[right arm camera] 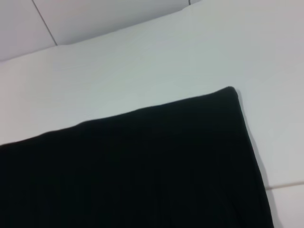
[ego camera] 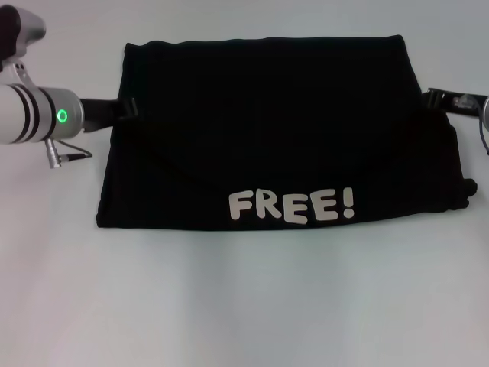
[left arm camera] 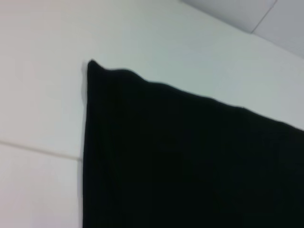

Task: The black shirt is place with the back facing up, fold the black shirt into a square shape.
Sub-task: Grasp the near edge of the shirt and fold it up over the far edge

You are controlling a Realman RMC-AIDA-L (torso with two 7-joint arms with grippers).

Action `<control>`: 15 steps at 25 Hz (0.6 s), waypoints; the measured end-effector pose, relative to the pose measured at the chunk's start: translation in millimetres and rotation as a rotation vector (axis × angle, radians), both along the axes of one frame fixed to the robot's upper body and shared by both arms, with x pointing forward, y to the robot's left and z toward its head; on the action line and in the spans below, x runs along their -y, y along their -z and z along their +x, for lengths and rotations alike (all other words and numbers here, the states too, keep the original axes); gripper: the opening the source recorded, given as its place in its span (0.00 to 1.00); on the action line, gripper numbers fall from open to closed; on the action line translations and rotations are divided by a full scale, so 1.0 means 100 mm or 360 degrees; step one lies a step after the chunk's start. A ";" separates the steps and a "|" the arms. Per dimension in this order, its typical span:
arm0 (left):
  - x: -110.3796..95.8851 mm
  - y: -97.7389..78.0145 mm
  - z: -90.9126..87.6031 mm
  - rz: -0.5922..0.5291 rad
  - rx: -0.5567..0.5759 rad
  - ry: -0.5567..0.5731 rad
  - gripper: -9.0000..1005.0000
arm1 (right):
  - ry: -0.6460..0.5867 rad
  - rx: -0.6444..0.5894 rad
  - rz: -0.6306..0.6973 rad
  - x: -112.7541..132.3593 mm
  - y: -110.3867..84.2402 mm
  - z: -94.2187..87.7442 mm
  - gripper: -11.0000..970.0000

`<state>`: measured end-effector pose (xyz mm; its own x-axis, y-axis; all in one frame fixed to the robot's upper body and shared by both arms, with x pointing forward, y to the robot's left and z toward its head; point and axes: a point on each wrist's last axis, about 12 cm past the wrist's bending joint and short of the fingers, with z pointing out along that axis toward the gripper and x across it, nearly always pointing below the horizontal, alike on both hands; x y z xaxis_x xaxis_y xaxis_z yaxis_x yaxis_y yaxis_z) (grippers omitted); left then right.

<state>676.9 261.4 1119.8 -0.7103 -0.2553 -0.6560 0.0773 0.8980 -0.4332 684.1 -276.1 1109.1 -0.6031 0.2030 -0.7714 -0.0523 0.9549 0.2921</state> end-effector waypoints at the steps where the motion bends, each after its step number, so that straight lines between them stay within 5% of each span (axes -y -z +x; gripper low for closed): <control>1: 0.00 -0.02 0.01 0.0003 0.0011 -0.0003 0.05 | 0.0006 0.0008 0.0003 0.00 -0.01 0.01 0.19; 15: 0.12 -0.01 0.08 0.0092 0.0061 -0.0007 0.05 | -0.0010 0.0038 -0.0096 -0.06 -0.04 0.07 0.22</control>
<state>684.8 249.4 1121.1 -0.6834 -0.2194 -0.6963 0.0886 0.9218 -0.3775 690.8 -270.3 1112.8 -0.5855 0.1520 -0.7963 -0.0643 0.9705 0.2325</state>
